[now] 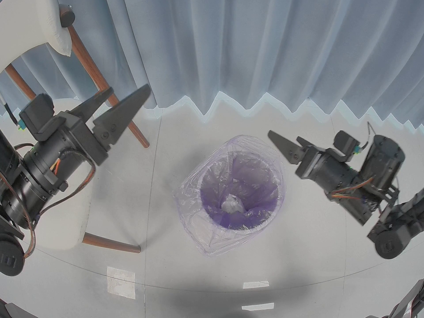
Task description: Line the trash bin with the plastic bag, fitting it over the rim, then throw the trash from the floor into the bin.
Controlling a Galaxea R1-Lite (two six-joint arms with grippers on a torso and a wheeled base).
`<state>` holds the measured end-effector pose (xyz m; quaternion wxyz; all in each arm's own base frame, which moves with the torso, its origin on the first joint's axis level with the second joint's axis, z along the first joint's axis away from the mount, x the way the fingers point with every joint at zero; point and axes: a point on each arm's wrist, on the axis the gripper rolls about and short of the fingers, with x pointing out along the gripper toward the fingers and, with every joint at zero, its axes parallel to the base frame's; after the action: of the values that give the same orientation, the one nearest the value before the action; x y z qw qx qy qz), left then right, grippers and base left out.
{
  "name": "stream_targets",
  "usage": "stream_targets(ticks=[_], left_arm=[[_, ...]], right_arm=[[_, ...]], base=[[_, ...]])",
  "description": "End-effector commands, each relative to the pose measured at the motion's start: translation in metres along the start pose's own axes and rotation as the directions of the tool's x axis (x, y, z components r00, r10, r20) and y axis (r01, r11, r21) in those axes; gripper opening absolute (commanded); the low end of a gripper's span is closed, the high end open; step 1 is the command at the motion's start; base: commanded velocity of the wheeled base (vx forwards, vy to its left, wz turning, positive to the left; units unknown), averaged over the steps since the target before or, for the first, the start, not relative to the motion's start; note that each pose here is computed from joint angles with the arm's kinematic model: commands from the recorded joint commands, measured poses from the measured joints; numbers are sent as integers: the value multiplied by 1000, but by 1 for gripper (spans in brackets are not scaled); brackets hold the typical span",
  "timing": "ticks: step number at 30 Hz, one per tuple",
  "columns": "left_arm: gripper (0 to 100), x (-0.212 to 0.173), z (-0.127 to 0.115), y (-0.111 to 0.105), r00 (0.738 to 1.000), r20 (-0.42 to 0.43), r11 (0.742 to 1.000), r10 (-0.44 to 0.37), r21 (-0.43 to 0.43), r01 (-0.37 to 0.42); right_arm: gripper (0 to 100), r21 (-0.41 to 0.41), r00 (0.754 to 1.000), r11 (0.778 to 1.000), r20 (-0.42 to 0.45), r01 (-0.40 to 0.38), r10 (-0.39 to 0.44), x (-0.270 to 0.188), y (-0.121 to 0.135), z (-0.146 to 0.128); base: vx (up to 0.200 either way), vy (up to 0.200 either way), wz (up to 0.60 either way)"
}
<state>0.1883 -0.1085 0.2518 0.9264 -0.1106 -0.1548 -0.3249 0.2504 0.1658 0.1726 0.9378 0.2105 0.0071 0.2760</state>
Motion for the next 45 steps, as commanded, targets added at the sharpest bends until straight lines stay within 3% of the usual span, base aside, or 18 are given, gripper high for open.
stream_targets(ticks=[1, 6, 13, 15, 19, 22, 25, 27, 29, 30, 31, 38, 40, 42, 45], left_arm=[[100, -67, 57, 20, 953, 104, 945, 285, 139, -297], [100, -118, 64, 11, 912, 96, 896, 399, 171, -410], [100, -180, 39, -12, 879, 72, 864, 470, 164, -476], [100, -198, 28, -19, 864, 66, 847, 499, 173, -502], [100, -223, 6, -29, 849, 74, 827, 524, 194, -528], [100, -237, -14, -32, 843, 56, 822, 534, 200, -534], [100, -252, -44, -33, 857, 8, 835, 516, 220, -504], [100, -265, -60, -39, 861, -61, 847, 505, 227, -481], [100, -268, -72, -36, 824, -164, 833, 543, 232, -502], [100, -270, -79, -33, 765, -243, 798, 597, 275, -536], [100, -272, -83, -32, 732, -277, 780, 622, 295, -551], [100, -272, -83, -32, 731, -272, 772, 625, 350, -530], [100, -272, -82, -31, 719, -260, 756, 645, 352, -552], [100, -272, -82, -31, 718, -259, 757, 646, 337, -560], [100, -271, -81, -31, 717, -247, 759, 651, 219, -614]], right_arm=[[100, -121, 981, 975, 76, 185, -177, -150, -10, 74], [100, -170, 957, 945, 121, 280, -262, -221, -5, 72], [100, -195, 937, 921, 161, 338, -310, -285, 8, 53], [100, -208, 926, 904, 149, 373, -348, -298, 8, 43], [100, -266, 903, 862, 133, 431, -410, -313, 1, 11], [100, -328, 868, 806, 119, 492, -482, -316, -12, -17], [100, -376, 850, 769, 123, 517, -512, -322, -22, -46], [100, -392, 860, 770, 132, 502, -493, -328, -23, -58], [100, -393, 862, 775, 106, 495, -496, -328, -24, -60], [100, -391, 860, 773, 120, 500, -496, -328, -23, -59], [100, -387, 859, 773, 124, 503, -497, -328, -23, -59], [100, -388, 859, 772, 121, 503, -498, -327, -24, -59], [100, -387, 859, 773, 121, 503, -498, -327, -24, -59], [100, -386, 858, 772, 122, 504, -499, -327, -24, -59], [100, -385, 857, 772, 122, 506, -501, -327, -24, -59]], base=[[0, 0, 0], [0, 0, 0], [0, 0, 0], [0, 0, 0], [0, 0, 0], [0, 0, 0], [0, 0, 0], [0, 0, 0], [0, 0, 0], [0, 0, 0], [0, 0, 0], [0, 0, 0], [0, 0, 0], [0, 0, 0], [0, 0, 0]])
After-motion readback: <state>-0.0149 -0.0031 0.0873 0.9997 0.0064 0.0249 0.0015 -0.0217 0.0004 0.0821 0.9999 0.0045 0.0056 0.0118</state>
